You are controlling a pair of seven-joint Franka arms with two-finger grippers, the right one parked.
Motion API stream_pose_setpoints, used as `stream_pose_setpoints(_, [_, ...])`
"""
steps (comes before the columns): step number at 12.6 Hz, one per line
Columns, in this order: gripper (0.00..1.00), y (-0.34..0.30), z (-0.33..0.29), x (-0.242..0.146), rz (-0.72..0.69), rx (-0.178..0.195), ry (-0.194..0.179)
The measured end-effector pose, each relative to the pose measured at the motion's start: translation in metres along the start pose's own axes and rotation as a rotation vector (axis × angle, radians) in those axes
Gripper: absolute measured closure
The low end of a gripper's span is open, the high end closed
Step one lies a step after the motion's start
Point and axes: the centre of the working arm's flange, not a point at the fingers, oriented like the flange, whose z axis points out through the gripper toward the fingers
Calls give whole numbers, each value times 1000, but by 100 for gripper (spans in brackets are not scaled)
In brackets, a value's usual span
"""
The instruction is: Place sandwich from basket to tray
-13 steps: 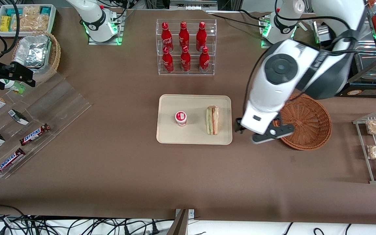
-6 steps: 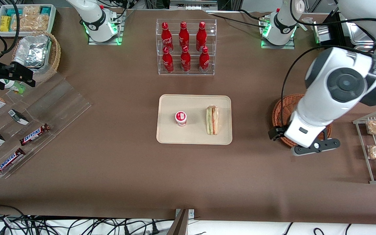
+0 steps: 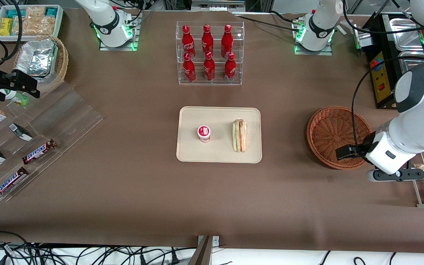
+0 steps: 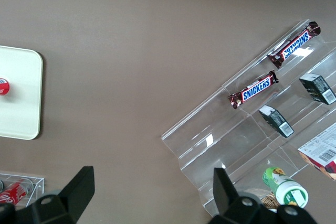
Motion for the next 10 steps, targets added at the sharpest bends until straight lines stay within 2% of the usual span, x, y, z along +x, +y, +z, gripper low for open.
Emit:
stream_pose_setpoints(3, [0, 13, 34, 3, 12, 26, -60])
stream_pose_setpoints(4, [0, 14, 42, 4, 11, 24, -76])
stream_pose_setpoints(5, [0, 11, 44, 5, 8, 19, -79])
stream_pose_setpoints(10, [0, 4, 26, 4, 12, 35, -51])
